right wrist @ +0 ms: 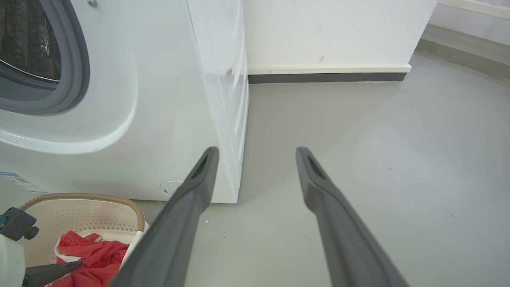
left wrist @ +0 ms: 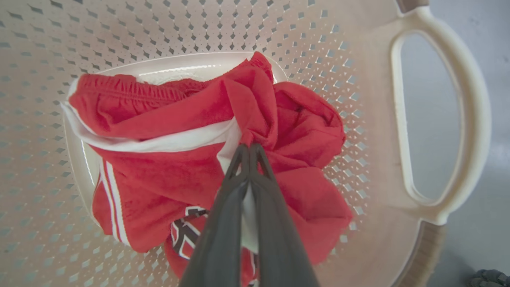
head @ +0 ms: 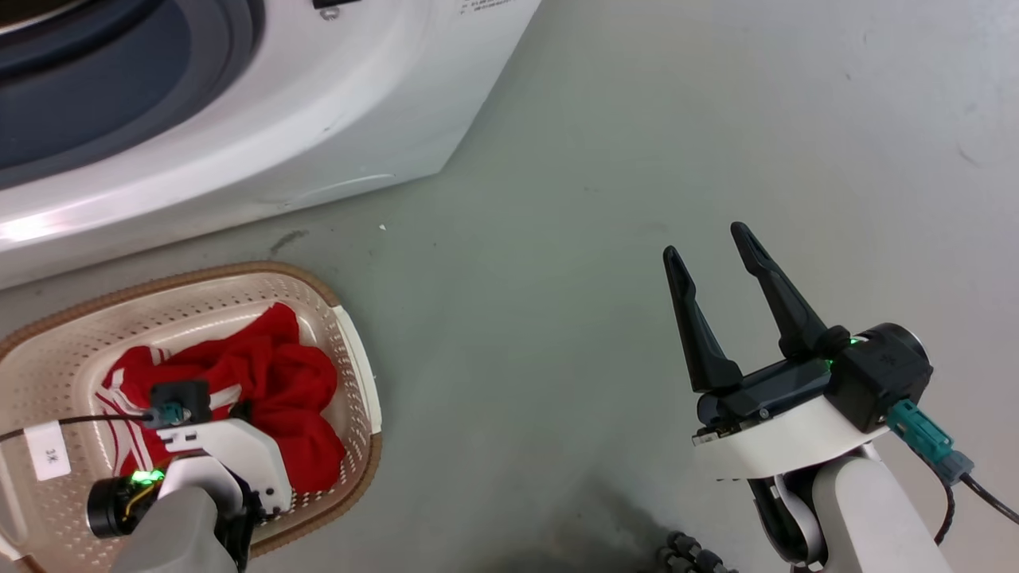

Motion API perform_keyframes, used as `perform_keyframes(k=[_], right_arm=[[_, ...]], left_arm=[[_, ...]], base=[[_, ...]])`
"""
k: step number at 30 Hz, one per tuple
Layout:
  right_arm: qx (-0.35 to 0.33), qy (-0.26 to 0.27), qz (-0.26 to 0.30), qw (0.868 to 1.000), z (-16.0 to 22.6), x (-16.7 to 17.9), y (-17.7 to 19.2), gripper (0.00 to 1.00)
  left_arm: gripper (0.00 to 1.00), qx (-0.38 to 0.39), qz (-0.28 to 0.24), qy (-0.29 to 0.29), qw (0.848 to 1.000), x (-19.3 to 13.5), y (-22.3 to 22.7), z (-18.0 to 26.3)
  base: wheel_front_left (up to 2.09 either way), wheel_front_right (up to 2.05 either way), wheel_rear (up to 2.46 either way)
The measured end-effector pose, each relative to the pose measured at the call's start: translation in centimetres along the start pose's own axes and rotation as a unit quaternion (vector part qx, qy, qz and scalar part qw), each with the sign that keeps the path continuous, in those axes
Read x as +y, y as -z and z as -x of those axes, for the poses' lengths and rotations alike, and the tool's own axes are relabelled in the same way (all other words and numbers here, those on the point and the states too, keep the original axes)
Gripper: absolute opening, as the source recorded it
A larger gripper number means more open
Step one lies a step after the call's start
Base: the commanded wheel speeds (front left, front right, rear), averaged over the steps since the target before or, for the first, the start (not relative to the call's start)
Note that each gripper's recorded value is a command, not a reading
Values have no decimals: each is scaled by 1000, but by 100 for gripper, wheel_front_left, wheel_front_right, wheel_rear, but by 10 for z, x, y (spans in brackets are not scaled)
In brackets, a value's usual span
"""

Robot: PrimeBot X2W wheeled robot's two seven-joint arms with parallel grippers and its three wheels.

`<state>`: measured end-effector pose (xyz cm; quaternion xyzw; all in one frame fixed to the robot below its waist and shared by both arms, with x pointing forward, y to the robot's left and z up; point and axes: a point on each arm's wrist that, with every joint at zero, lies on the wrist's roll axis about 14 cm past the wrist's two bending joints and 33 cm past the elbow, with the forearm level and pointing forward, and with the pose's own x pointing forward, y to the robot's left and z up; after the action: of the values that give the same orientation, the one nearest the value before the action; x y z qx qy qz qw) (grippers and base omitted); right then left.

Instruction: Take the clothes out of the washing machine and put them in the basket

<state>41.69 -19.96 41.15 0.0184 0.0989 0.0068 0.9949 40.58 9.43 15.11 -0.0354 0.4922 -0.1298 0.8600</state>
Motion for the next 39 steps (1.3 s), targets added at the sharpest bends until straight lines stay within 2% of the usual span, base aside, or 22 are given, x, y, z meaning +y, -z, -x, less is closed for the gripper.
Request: perform_keyframes(k=[5, 9, 16, 17, 18, 19, 27, 33, 39], right_arm=[[18, 3, 1, 1000, -6, -3, 15, 100], [32, 6, 8, 999, -7, -6, 26, 100], [35, 11, 10, 999, -5, -10, 27, 100], [33, 12, 10, 999, -5, -10, 26, 100], [32, 12, 10, 999, -4, -10, 25, 100], [30, 12, 10, 999, -4, -10, 24, 100], [0, 12, 6, 1000, 5, -9, 0, 100], [-36, 20, 0, 999, 25, -11, -28, 100], [-48, 13, -5, 999, 51, -2, -42, 100]], left_arm=[[0, 10, 19, -15, 1000, 7, 4, -19], [0, 38, 14, -17, 999, 9, 18, -28], [0, 83, 27, -22, 996, 10, 32, -28], [17, 82, 31, -24, 996, 10, 31, -27], [49, 82, 27, -23, 996, 9, 31, -26], [100, 81, 23, -22, 996, 8, 30, -24], [100, 52, 43, -20, 998, -1, 19, 3], [100, 8, 54, -22, 998, -4, 7, 42], [100, -39, 59, -38, 997, 2, -2, 85]], base=[[0, 0, 0], [0, 0, 0], [0, 0, 0], [0, 0, 0], [0, 0, 0], [0, 0, 0], [0, 0, 0], [0, 0, 0], [0, 0, 0]])
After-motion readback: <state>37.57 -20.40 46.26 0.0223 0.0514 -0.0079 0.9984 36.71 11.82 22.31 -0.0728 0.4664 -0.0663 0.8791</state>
